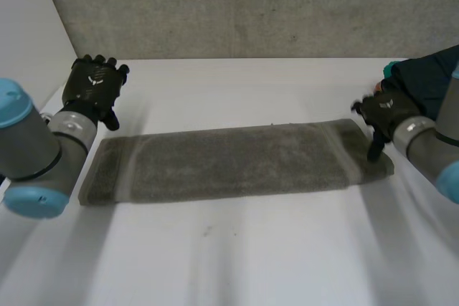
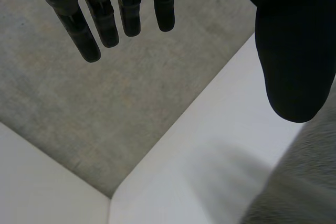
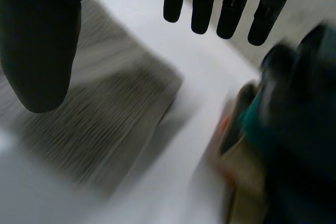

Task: Fold the laundry.

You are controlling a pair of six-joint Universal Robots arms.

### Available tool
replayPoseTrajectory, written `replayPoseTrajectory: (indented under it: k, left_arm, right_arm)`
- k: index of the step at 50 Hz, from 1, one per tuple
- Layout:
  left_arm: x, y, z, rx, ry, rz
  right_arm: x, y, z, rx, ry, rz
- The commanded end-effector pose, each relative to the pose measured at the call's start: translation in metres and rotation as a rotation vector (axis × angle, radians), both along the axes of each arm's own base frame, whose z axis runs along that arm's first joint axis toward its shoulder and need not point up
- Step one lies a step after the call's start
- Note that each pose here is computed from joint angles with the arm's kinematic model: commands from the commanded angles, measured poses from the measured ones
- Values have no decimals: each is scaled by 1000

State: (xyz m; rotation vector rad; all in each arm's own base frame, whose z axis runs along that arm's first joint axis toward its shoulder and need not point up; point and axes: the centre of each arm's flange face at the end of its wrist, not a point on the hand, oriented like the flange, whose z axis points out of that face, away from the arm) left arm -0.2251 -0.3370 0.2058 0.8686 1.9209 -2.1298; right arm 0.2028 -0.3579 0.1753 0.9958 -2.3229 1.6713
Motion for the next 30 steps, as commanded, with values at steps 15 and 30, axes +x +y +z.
replayPoseTrajectory:
  k: [15,30]
  left_arm:
    - [-8,36,-6,52,24,-94]
    - [-3,58,14,21,49,-101]
  right_arm:
    - [-31,-14,-56,70,1,-29]
    - [-156,-17,-1,-61,382,-231]
